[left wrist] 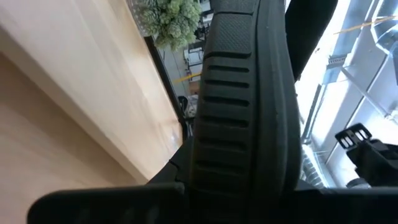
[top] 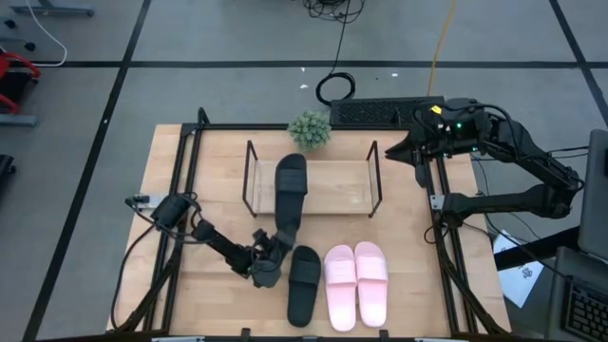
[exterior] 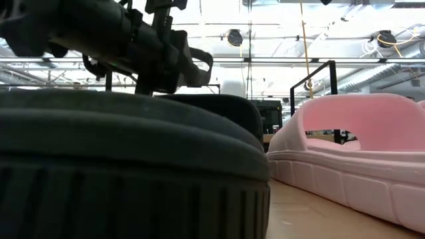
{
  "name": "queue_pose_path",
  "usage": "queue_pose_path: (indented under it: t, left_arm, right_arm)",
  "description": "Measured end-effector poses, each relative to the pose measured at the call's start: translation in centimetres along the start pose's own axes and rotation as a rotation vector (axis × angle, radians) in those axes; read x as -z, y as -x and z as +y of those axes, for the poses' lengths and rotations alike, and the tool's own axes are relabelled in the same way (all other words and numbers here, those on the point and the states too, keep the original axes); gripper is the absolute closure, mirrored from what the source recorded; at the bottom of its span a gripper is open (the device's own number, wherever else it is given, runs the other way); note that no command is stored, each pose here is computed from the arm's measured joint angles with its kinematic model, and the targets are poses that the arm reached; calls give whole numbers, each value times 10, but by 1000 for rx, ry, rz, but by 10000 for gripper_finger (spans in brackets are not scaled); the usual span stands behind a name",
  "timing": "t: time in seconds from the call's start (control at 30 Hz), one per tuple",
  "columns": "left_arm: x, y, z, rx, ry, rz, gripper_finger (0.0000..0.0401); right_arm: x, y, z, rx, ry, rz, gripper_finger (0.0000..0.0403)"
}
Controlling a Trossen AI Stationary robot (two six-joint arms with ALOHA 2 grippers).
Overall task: Pick and place slides into the shelf
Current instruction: Put the left black slides on the shelf
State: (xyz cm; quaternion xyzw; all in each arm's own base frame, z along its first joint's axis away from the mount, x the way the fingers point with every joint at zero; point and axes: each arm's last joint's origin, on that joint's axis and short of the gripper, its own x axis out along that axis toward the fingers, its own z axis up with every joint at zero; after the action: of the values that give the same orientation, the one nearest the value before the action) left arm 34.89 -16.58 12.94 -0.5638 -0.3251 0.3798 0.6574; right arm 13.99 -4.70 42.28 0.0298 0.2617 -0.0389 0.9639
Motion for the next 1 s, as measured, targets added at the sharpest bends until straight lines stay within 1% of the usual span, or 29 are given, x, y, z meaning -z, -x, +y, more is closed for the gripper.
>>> queue_pose_path:
  t: [0.1,0.17,0.3,0.43,0.57,0.7,1.0]
  left_arm:
    - [-4,-4,1,-2,1,-11,347]
    - [-12,-6,4,-3,3,-15,347]
    - [-20,-8,5,-3,45,-21,347]
    - [-28,-12,2,-4,61,-33,347]
    - [-36,-19,9,-7,70,-57,347]
    - [-41,-24,14,-7,109,-72,347]
    - [-51,-17,27,-4,129,-59,347]
  right_arm:
    - [2,0,0,-3,-5,22,360]
    - [3,0,0,-4,-8,32,360]
    - [5,0,1,-5,-12,46,360]
    - [5,0,1,-4,-12,46,360]
    - [5,0,1,-5,-28,46,360]
    - [5,0,1,-5,-39,52,360]
    - [5,0,1,-5,-40,53,360]
